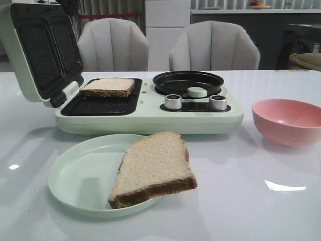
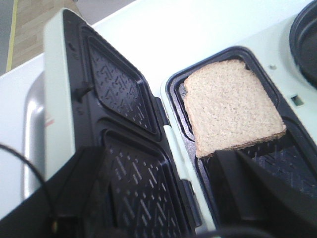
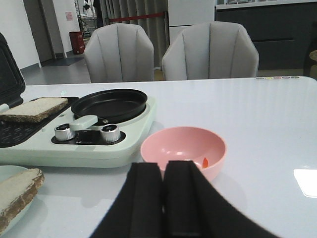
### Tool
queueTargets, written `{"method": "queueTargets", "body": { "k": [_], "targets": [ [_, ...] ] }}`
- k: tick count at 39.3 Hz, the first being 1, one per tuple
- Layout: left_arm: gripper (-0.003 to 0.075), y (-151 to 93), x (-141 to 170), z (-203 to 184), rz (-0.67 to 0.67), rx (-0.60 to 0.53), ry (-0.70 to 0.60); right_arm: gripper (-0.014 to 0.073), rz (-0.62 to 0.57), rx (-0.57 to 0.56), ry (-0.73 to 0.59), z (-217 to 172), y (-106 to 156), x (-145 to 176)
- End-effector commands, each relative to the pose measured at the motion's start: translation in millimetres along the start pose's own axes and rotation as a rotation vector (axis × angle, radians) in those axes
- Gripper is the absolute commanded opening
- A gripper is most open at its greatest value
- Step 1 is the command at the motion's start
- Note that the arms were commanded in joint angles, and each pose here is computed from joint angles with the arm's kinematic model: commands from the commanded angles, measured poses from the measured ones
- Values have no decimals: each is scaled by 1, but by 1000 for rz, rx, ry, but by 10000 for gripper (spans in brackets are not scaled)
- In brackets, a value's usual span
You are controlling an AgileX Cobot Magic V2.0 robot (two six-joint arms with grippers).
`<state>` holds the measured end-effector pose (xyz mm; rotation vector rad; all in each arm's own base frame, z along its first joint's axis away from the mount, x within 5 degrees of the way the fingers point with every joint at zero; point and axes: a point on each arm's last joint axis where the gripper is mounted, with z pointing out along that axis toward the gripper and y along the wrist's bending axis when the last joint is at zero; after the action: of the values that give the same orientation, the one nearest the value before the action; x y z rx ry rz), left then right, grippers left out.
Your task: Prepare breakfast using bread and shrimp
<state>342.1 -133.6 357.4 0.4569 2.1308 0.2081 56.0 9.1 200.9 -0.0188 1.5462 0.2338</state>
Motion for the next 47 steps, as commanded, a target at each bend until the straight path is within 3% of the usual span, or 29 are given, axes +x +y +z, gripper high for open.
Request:
{"method": "queueTargets", "body": {
  "k": [1, 14, 24, 38, 47],
  "targets": [
    [492, 12, -14, -41, -52, 21, -150, 151, -11, -7, -124, -3, 1, -15],
    [492, 21, 31, -88, -144, 105, -252, 151, -11, -7, -124, -3, 1, -15],
    [492, 44, 82, -111, -300, 84, -312, 151, -11, -7, -124, -3, 1, -15],
    [492, 56, 125, -180, -346, 29, -505, 151, -11, -7, -124, -3, 1, -15],
    [492, 48, 156, -215, -387, 77, -674, 151, -11, -7, -124, -3, 1, -15]
  ]
}}
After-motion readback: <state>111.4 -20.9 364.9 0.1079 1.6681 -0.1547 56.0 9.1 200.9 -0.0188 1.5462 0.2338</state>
